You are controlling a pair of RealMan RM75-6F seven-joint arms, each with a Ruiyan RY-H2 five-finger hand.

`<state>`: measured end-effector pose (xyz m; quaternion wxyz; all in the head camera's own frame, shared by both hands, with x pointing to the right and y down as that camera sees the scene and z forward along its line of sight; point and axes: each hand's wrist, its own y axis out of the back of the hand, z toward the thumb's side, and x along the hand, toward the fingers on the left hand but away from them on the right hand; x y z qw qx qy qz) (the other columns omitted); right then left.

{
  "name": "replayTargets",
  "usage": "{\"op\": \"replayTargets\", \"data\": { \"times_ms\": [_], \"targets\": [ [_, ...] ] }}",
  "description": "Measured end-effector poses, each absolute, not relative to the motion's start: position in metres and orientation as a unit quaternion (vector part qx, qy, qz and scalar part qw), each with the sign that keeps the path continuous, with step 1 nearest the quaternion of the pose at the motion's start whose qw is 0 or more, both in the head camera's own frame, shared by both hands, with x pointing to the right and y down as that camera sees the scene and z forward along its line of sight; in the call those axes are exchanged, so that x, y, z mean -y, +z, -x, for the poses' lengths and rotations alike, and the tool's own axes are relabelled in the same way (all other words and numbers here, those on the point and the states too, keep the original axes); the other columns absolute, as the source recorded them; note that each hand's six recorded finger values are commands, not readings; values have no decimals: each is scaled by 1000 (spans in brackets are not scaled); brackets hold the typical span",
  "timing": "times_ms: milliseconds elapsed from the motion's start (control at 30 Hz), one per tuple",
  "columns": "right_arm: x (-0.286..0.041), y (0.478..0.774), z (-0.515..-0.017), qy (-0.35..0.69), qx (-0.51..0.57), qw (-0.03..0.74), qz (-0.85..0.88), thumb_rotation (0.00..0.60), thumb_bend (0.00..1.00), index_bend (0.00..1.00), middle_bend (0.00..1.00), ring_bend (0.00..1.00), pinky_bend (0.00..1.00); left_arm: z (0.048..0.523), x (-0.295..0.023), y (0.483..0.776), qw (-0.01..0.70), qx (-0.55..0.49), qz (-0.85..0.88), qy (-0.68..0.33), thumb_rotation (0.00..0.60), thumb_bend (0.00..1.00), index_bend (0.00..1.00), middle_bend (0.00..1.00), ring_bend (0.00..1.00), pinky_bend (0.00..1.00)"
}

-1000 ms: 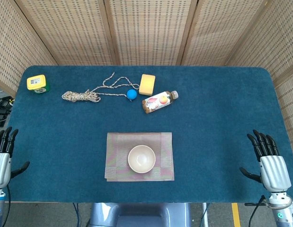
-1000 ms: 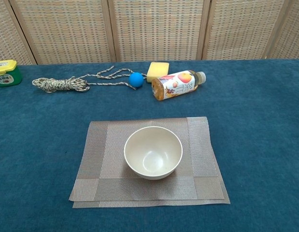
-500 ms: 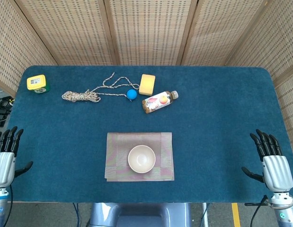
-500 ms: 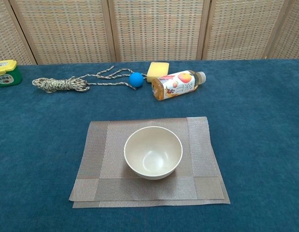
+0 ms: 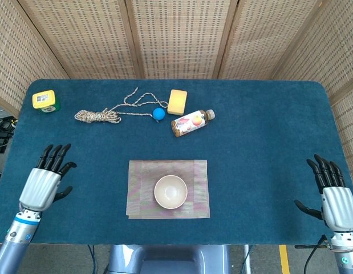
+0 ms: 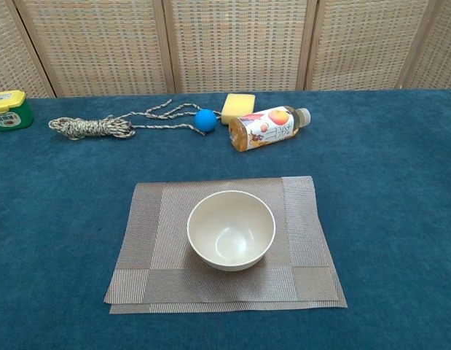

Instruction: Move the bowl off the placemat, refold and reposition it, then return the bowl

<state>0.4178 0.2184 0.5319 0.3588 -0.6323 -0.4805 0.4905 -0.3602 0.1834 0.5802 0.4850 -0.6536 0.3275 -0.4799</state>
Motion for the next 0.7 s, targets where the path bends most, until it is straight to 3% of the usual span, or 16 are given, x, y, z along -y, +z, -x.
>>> {"op": "replayTargets", "data": {
  "times_ms": [300,433,700],
  "targets": [
    [-216,530,-424,489,490,352,631,600,129,0,0,0,0,292,-179,609,499,-255,704,-437,600,2,434,0,0,0],
    [-215,529,-426,488,494,348,630,600,129,0,0,0,0,260,-181,622,499,-229,723,-420,600,95,443,0,0,0],
    [-212,528,-432,488,502,340,627,600,129,0,0,0,0,215,-190,643,496,-193,745,-403,600,103,429,0,0,0]
  ]
}}
